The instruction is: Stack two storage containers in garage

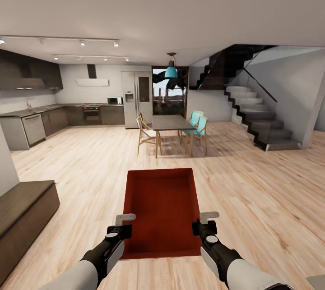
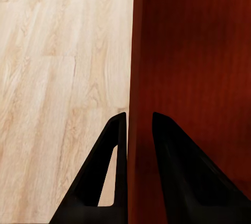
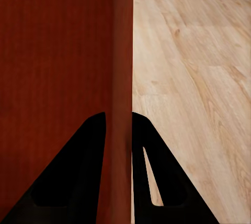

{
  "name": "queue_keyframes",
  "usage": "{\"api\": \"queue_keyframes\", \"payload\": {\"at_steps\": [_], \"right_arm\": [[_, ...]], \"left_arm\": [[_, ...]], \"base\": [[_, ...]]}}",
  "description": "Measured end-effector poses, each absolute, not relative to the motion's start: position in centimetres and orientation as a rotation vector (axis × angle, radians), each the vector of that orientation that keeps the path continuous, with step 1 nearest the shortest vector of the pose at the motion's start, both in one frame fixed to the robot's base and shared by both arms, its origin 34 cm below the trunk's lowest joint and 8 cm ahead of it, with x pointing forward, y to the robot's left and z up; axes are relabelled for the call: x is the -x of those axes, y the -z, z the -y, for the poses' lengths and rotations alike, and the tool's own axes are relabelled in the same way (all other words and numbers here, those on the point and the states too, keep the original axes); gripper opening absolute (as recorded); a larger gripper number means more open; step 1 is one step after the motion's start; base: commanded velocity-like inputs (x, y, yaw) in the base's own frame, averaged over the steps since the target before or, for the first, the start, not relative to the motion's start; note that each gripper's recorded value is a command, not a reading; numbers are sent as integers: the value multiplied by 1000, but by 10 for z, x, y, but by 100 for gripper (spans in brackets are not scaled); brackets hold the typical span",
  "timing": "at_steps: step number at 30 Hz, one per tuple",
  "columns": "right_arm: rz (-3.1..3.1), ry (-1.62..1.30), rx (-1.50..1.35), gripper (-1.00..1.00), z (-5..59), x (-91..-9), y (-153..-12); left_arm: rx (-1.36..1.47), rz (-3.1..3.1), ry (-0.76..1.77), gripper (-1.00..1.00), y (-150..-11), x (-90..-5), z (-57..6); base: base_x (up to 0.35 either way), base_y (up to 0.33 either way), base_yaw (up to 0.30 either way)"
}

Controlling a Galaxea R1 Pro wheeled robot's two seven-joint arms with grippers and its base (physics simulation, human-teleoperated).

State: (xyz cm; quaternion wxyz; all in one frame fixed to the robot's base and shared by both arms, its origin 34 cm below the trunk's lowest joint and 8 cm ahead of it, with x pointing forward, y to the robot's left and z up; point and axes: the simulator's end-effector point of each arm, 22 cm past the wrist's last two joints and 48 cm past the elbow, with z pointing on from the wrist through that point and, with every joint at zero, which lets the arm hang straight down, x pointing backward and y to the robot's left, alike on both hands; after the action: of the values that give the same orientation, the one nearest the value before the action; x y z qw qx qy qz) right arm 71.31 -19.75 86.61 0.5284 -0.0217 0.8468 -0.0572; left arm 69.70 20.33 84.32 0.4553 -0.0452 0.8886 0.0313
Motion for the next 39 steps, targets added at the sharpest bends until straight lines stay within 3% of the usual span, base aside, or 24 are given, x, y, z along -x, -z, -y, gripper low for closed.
{"api": "queue_keyframes", "payload": {"at_steps": [39], "right_arm": [[-2024, 134, 44, -100, 198, -712, -864]], "left_arm": [[106, -2192, -80, -100, -843, -697, -203]], "base": [[321, 0, 0]]}}
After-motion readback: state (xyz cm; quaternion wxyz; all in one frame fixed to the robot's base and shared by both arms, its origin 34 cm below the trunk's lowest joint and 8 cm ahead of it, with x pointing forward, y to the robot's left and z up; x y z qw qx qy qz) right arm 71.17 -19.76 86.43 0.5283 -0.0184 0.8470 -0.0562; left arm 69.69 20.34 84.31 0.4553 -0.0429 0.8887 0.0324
